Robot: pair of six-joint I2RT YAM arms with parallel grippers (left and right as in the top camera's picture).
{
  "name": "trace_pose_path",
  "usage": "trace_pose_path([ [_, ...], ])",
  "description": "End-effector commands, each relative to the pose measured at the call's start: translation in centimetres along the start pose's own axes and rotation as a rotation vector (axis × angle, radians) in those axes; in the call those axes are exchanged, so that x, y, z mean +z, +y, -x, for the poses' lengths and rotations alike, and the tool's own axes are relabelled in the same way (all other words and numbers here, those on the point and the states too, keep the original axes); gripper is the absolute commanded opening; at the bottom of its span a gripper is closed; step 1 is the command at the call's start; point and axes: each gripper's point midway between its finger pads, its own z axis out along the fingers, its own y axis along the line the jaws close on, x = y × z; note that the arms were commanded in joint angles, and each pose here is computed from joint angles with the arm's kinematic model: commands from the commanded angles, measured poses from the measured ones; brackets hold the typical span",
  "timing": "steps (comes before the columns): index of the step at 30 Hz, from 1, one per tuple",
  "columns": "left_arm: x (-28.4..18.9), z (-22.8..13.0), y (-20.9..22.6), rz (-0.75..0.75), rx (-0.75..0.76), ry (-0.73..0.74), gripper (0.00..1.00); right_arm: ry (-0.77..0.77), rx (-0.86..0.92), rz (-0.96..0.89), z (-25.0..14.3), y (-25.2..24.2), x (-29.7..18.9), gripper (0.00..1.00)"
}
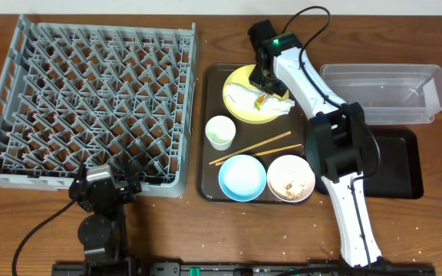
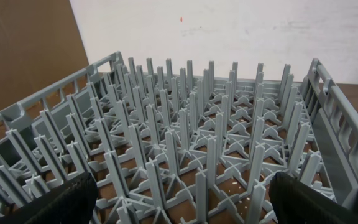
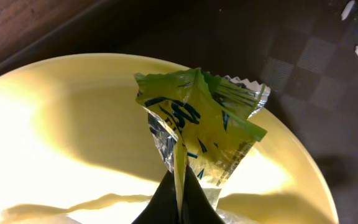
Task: Sort waste into correct bins and load items into the dishwasher
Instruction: 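Carry the wrapper with the right gripper and drop it in the clear bin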
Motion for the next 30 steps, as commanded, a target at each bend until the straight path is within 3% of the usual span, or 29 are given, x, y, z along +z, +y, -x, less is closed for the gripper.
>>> trace_pose_path([
  [1, 0.2, -1.8, 0.1, 0.006, 0.013, 0.044, 0.89, -0.030, -0.023, 0.042, 1.0, 0.6, -2.3, 0.01],
  [8, 0.2, -1.8, 0.1, 0.005, 0.013, 0.044, 0.89, -0.145, -0.008, 0.155, 4.9, -0.5, -11.5, 0.01],
  [15, 0.2, -1.8, 0.1, 0.005, 0.013, 0.044, 0.89, -0.324, 0.157, 0.133, 11.5, -7.4, -18.4, 0.01],
  [21, 0.2, -1.8, 0.1, 0.005, 0.013, 0.044, 0.90, -0.322, 0.394, -0.051, 14.8, -16.4, -16.3, 0.02],
  [30, 0.2, -1.8, 0.1, 0.005, 0.013, 0.044, 0.89, -0.180, 0.528, -0.187, 13.9, -23.2, -11.2, 0.07],
])
